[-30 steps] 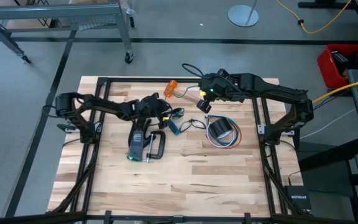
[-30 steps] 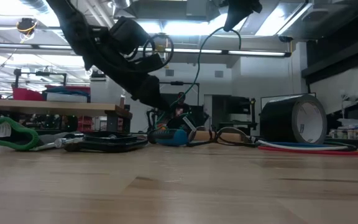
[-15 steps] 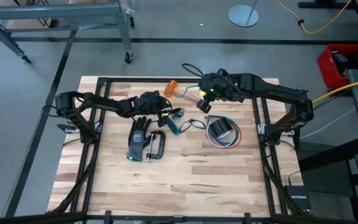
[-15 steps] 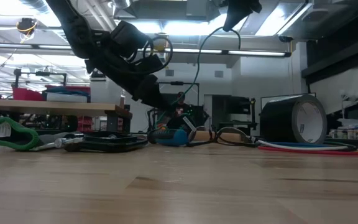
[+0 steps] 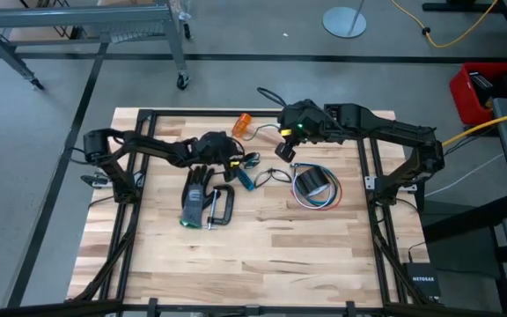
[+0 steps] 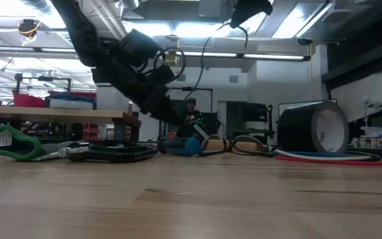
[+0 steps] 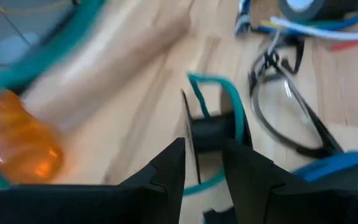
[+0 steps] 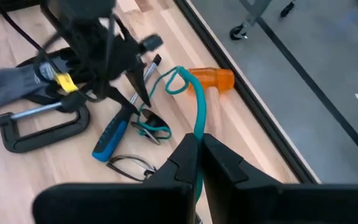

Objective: Coil cords
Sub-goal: Coil the green wire onto the spool

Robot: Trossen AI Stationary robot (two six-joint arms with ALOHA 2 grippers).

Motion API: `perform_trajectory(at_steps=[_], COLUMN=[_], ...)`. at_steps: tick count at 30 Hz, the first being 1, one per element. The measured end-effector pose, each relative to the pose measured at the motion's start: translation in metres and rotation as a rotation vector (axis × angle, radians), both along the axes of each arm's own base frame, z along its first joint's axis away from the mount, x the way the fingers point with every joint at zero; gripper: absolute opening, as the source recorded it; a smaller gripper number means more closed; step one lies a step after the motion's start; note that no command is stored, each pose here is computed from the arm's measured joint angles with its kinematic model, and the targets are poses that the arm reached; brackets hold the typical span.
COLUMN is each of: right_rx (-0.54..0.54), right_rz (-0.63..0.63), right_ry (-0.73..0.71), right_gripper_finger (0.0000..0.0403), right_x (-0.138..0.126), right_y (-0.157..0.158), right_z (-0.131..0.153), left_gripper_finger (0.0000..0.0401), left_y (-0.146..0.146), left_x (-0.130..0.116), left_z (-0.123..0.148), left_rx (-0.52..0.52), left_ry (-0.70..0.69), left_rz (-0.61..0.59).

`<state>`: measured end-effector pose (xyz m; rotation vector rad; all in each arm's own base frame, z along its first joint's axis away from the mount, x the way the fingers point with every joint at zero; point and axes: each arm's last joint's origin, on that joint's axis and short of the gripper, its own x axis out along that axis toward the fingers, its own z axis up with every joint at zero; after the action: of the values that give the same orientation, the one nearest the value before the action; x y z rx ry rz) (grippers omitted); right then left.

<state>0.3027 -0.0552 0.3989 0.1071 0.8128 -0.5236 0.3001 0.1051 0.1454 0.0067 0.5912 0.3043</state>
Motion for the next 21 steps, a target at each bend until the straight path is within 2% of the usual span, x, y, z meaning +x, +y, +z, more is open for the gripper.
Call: perform_trajectory(at_steps=[7, 15, 18, 21], right_rx=[0.0, 0.0, 0.0, 0.0], right_rz=[0.0, 0.0, 0.0, 0.0], right_ry=[0.0, 0.0, 0.0, 0.0], right_gripper_finger=[0.0019, 0.0019, 0.0019, 0.0019], right_x=[0.0, 0.0, 0.0, 0.0], right_y=[0.0, 0.0, 0.0, 0.0], right_z=[0.0, 0.0, 0.0, 0.0], left_gripper_finger=[0.01, 0.0094, 0.0068, 0.0022], left_y=[0.001, 0.004, 0.007, 0.009], left_x=[0.004, 0.01, 0.009, 0.007], left_z=[-0.019, -0.012, -0.012, -0.013], left_rx=[-0.019, 0.019, 0.019, 0.016], left_ry=[0.033, -0.067, -0.065, -0.056], left_rz=[-0.005, -0.001, 0.008, 0.015])
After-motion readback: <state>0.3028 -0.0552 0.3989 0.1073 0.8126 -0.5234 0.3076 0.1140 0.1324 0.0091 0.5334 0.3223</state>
